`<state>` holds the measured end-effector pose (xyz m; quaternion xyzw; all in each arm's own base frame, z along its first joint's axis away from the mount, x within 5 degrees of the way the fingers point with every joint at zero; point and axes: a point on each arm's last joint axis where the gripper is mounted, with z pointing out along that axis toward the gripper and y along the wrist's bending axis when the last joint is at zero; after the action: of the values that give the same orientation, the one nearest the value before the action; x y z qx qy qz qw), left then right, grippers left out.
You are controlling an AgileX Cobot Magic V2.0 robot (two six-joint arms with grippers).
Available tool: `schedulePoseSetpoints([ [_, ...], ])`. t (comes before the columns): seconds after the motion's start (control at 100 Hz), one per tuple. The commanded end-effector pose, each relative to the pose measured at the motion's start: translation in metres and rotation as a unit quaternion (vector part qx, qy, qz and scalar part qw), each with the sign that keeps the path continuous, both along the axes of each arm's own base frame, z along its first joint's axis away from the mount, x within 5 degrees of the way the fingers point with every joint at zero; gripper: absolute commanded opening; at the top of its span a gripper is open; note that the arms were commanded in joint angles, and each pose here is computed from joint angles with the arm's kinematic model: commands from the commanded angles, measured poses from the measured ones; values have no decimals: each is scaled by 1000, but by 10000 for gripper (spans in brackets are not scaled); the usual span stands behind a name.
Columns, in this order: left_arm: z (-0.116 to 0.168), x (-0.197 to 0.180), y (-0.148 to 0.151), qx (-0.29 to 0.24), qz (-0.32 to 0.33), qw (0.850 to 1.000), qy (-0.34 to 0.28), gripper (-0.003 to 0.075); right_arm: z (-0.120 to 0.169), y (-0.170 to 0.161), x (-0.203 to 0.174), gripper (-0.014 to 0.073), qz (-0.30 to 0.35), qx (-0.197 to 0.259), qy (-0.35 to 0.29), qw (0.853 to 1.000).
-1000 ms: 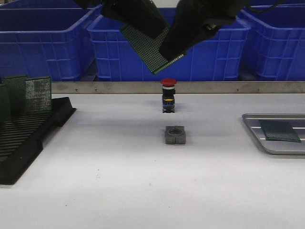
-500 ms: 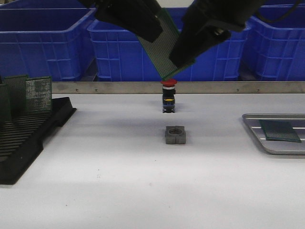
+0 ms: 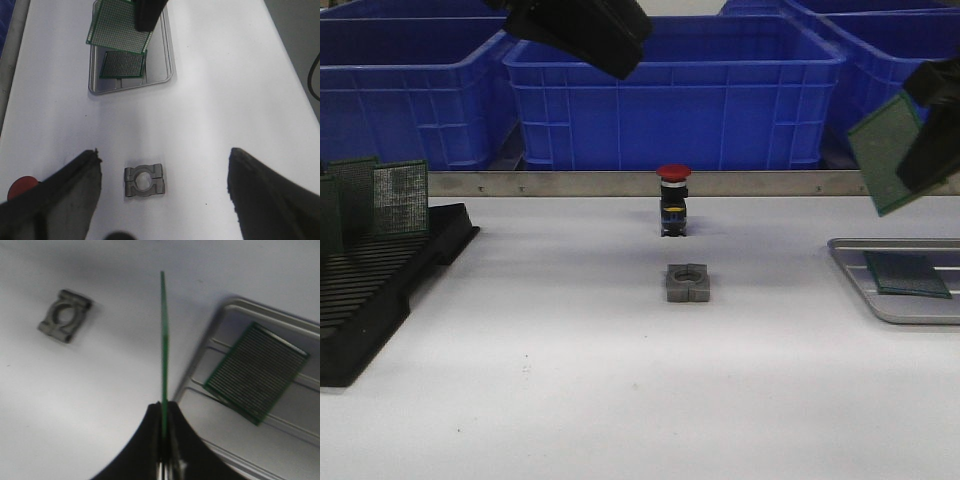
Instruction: Place circuit board on tray
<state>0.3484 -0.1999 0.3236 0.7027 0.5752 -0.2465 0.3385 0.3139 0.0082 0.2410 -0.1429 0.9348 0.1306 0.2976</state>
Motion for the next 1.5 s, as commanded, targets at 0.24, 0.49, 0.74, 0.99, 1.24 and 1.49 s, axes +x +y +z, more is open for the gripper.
schedulePoseSetpoints([
  [0.24,35,-10,1,-50,9,998,-26,501,-31,-42,17,-85,-89,43,48,994],
  [0.49,35,-10,1,-50,9,998,-26,479,-22,-46,26,573,-78,25,32,996],
  [0.74,42,-9,12,-52,29,998,-25,262,4,-46,18,496,-62,-3,-1,998],
  [0.99,63,-6,49,-69,124,990,8,-20,43,-40,-3,-118,-48,-14,-56,997],
  [1.24,83,-6,98,-85,239,967,38,-20,73,-22,-35,-113,-60,-16,-155,986],
  [1.49,94,-25,139,-120,360,925,9,-20,85,17,-79,-113,-41,-29,-266,963],
])
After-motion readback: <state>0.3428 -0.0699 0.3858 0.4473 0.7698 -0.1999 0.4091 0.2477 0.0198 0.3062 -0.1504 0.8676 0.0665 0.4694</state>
